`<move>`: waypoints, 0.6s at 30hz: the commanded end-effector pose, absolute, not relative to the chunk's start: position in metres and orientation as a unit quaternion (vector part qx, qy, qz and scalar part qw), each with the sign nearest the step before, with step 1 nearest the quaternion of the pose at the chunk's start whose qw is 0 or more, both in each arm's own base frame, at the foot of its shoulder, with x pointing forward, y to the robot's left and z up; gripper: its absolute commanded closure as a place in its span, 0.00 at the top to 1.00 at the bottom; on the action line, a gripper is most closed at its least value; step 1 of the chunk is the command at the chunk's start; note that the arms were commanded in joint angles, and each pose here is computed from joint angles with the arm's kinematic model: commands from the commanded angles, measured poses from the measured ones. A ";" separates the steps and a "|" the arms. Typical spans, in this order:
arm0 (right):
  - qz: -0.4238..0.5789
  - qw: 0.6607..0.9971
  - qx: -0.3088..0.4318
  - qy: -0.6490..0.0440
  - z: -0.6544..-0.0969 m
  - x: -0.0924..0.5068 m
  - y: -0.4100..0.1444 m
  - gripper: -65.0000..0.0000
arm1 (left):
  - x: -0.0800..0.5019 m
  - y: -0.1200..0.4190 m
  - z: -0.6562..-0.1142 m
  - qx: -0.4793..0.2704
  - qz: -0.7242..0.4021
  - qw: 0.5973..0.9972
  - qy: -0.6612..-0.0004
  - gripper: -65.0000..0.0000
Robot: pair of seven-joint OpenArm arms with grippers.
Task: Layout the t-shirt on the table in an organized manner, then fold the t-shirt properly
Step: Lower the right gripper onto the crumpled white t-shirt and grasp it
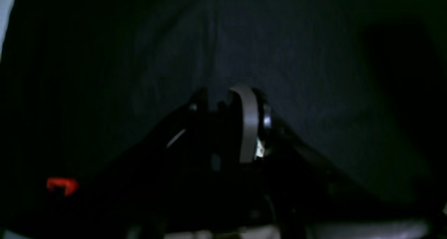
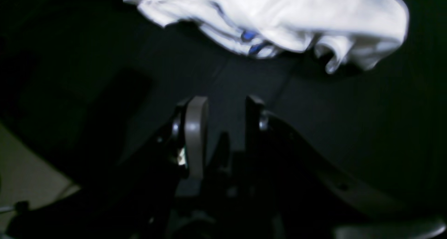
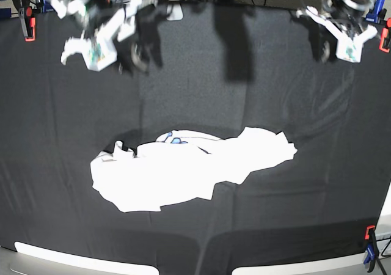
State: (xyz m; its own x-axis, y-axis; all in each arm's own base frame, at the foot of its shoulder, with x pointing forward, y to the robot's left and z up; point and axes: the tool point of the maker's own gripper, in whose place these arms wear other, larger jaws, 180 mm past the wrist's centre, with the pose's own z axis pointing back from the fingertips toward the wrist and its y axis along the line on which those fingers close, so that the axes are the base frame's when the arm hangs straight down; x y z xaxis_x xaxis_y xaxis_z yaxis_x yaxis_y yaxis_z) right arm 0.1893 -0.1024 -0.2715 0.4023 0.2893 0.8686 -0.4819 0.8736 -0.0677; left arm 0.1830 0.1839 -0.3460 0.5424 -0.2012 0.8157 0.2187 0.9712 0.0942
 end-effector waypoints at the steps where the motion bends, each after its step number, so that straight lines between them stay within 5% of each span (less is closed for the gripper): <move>1: 0.238 0.815 0.092 -0.520 -0.257 0.199 -0.101 0.34 | 0.192 0.187 -0.332 -0.003 -0.127 0.865 -0.486 0.20; 5: 0.259 0.782 0.044 -0.566 -0.234 0.229 -0.108 0.48 | 0.212 0.192 -0.319 0.007 -0.144 0.849 -0.508 0.20; 18: 0.219 0.766 0.061 -0.602 -0.232 0.300 -0.104 0.48 | 0.241 0.191 -0.298 0.005 -0.136 0.825 -0.548 0.20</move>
